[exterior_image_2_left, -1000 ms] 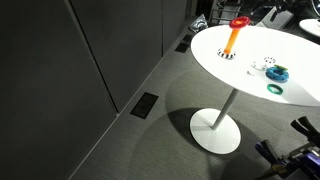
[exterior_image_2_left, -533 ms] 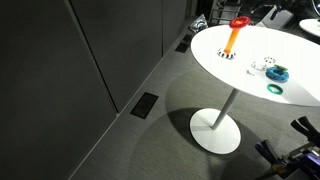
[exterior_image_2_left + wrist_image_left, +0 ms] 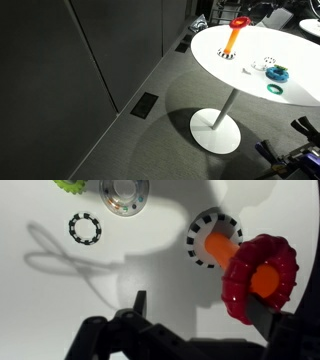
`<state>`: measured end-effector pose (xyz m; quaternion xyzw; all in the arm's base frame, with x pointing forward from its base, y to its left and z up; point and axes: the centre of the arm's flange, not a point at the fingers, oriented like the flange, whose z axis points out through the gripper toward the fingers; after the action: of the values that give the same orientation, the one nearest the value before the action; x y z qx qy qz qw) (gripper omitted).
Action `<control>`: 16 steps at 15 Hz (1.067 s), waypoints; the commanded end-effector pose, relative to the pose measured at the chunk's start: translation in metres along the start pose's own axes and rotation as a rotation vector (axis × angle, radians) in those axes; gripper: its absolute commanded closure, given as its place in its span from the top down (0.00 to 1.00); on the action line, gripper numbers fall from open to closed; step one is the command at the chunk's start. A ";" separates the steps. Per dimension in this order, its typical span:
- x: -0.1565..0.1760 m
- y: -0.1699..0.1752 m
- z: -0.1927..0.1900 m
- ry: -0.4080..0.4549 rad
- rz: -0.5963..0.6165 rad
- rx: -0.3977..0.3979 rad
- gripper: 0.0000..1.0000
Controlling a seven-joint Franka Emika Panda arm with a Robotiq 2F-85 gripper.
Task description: Remove the top two circular objects on the orange object then put the pink object
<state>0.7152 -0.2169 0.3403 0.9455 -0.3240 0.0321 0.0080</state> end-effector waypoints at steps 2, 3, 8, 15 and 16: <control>0.009 -0.005 0.004 0.018 0.013 0.011 1.00; 0.009 -0.005 0.007 0.017 0.012 0.010 1.00; 0.009 -0.004 0.016 0.008 0.013 0.001 1.00; 0.009 -0.005 0.009 0.017 0.014 0.002 1.00; 0.009 -0.004 0.009 0.017 0.013 0.003 1.00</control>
<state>0.7180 -0.2173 0.3247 0.9457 -0.3234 0.0311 0.0100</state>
